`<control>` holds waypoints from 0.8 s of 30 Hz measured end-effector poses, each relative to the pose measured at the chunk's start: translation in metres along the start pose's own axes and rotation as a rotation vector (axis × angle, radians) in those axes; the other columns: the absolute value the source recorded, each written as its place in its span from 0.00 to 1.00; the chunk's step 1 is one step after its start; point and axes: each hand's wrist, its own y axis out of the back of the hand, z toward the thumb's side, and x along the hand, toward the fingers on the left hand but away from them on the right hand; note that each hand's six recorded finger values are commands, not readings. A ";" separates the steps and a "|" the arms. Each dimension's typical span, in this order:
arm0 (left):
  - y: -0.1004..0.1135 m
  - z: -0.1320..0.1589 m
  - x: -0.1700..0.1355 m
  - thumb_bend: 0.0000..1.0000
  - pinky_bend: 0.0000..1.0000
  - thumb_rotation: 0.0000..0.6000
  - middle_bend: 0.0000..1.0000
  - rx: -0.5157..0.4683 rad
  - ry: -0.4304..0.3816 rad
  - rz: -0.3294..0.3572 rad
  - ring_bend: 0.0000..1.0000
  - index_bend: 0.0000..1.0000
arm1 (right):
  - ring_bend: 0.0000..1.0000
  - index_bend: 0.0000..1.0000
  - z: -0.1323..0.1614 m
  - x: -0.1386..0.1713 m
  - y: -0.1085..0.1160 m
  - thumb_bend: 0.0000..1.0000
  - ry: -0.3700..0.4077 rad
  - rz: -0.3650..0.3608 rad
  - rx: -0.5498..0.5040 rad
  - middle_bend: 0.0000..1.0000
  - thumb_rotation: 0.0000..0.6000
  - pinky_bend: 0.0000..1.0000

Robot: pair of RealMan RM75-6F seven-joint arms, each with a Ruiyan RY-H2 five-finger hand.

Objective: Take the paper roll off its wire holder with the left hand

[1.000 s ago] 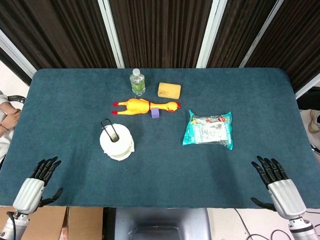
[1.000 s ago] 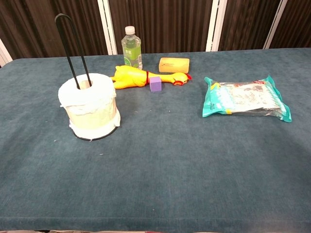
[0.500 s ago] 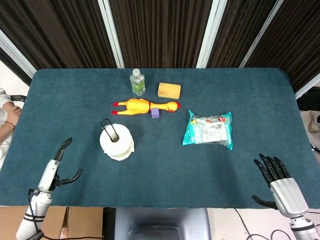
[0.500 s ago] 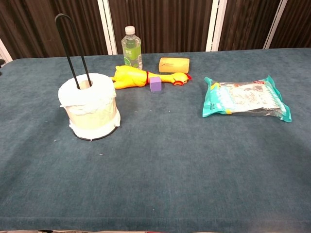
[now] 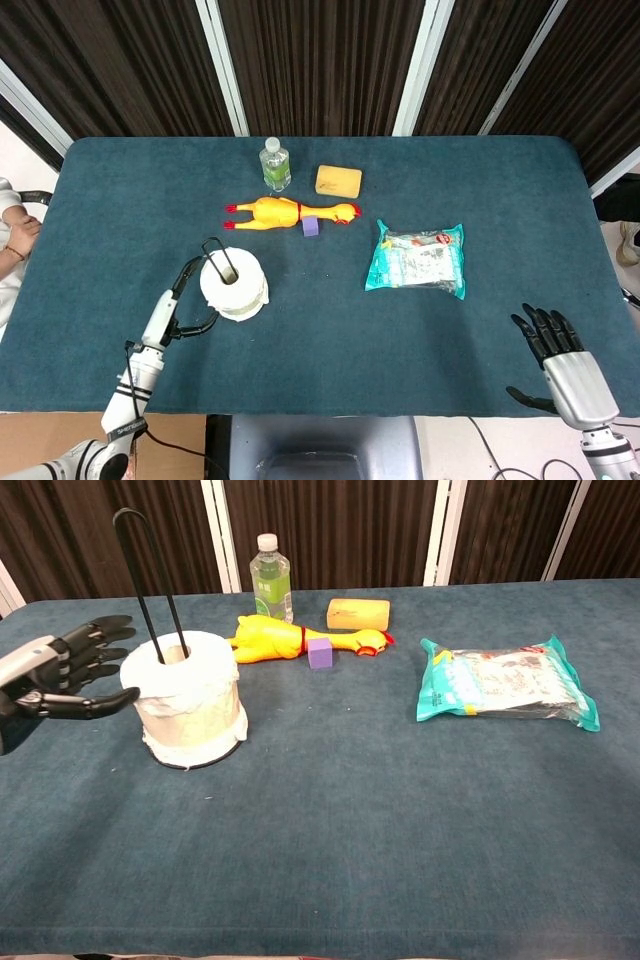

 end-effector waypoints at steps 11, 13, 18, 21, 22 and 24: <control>-0.021 -0.007 0.023 0.31 0.04 1.00 0.00 0.070 0.054 -0.011 0.00 0.00 | 0.00 0.00 -0.004 0.001 0.004 0.04 -0.007 -0.010 -0.010 0.00 1.00 0.00; -0.022 -0.008 0.025 0.30 0.11 1.00 0.00 0.079 0.060 -0.015 0.02 0.00 | 0.00 0.00 -0.004 0.001 0.005 0.04 -0.007 -0.012 -0.013 0.00 1.00 0.00; -0.017 -0.009 0.034 0.31 0.54 1.00 0.37 0.052 0.071 0.011 0.45 0.25 | 0.00 0.00 -0.007 0.002 0.008 0.04 -0.013 -0.021 -0.024 0.00 1.00 0.00; -0.015 -0.007 0.037 0.35 0.66 1.00 0.56 0.039 0.064 0.025 0.60 0.45 | 0.00 0.00 -0.008 0.003 0.010 0.04 -0.012 -0.026 -0.027 0.00 1.00 0.00; -0.014 -0.006 0.038 0.38 0.68 1.00 0.58 0.040 0.060 0.033 0.62 0.48 | 0.00 0.00 -0.009 0.004 0.010 0.04 -0.012 -0.028 -0.028 0.00 1.00 0.00; -0.013 -0.004 0.039 0.44 0.70 1.00 0.62 0.035 0.049 0.051 0.65 0.51 | 0.00 0.00 -0.009 0.004 0.011 0.04 -0.011 -0.029 -0.030 0.00 1.00 0.00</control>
